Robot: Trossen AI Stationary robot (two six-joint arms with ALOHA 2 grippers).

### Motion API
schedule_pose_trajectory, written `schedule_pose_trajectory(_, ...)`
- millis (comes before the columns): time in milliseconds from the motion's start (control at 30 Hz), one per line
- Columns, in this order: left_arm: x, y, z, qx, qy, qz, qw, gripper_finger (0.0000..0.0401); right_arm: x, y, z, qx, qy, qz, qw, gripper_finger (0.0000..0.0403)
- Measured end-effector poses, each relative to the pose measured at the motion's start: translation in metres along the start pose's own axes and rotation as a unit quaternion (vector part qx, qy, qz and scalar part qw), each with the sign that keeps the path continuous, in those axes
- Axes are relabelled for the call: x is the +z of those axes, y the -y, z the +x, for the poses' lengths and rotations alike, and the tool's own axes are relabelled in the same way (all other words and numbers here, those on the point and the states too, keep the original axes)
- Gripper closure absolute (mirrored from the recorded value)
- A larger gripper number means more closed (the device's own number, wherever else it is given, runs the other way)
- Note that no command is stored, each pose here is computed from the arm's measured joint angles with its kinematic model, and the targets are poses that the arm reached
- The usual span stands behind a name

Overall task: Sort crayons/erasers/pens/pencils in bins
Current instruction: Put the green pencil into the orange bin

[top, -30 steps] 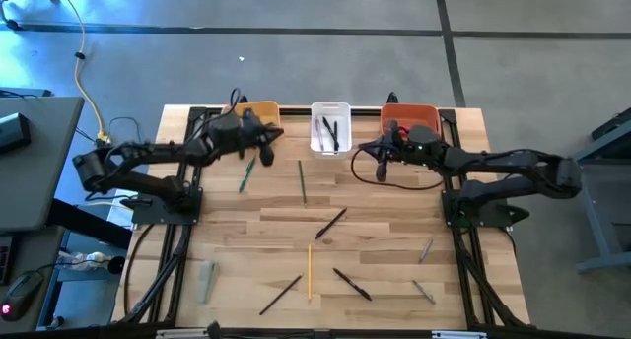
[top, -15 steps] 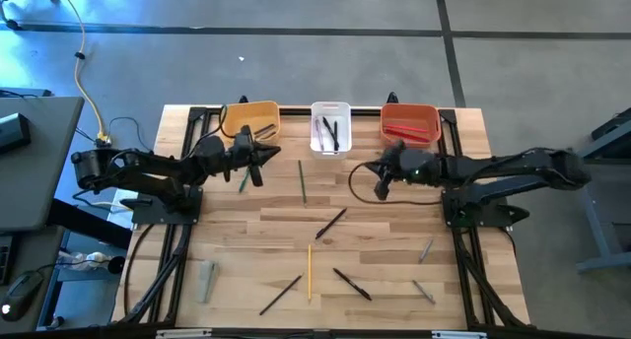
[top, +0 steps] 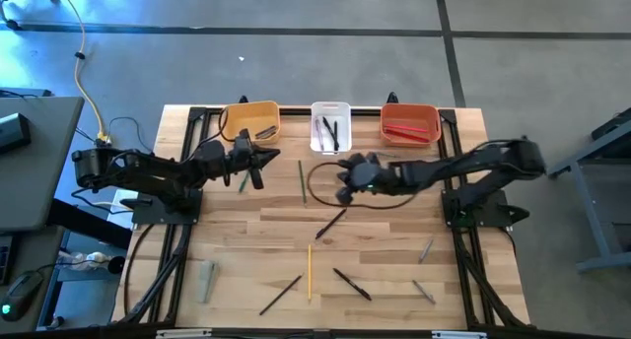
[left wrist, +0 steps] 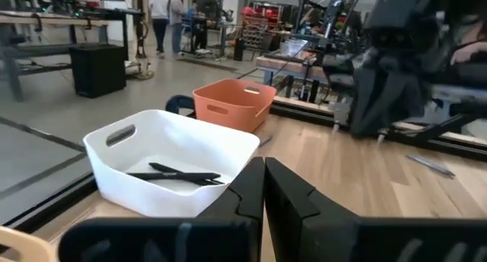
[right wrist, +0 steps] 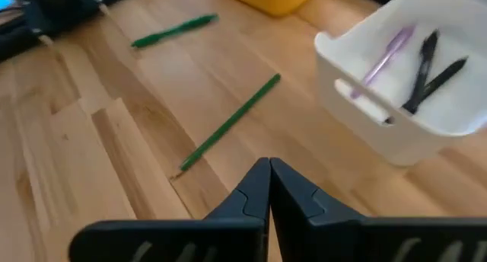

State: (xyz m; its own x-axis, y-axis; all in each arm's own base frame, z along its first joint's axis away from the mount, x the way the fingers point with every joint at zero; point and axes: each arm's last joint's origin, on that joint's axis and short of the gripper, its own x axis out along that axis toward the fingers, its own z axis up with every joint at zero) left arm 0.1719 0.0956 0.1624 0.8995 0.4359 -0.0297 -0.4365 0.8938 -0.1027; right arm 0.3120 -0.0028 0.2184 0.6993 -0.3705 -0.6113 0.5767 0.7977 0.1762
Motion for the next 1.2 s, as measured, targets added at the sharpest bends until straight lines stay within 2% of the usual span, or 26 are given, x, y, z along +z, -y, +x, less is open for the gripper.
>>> schedule_pose_trajectory(200,-0.007,-0.005,-0.018,-0.03,0.038,0.009,0.999,0.0401,0.007,-0.021,0.033,-0.021,-0.048,0.028,0.998,0.039)
schedule_pose_trajectory(467,-0.01,-0.005,-0.031,-0.162,0.046,0.033,0.985,0.0401,0.008,-0.04,0.069,-0.024,-0.068,0.052,0.996,0.0308)
schedule_pose_trajectory(567,-0.011,-0.004,-0.031,-0.19,0.044,0.045,0.98,0.0401,0.008,-0.045,0.085,-0.027,-0.067,0.07,0.995,0.0279)
schedule_pose_trajectory(833,-0.011,-0.003,-0.031,-0.193,0.043,0.049,0.979,0.0401,0.004,-0.06,0.127,-0.044,-0.076,0.074,0.993,0.0241)
schedule_pose_trajectory(1200,-0.012,-0.003,-0.031,-0.189,0.041,0.048,0.98,0.0401,-0.009,-0.057,0.165,-0.101,-0.119,0.067,0.985,0.0259)
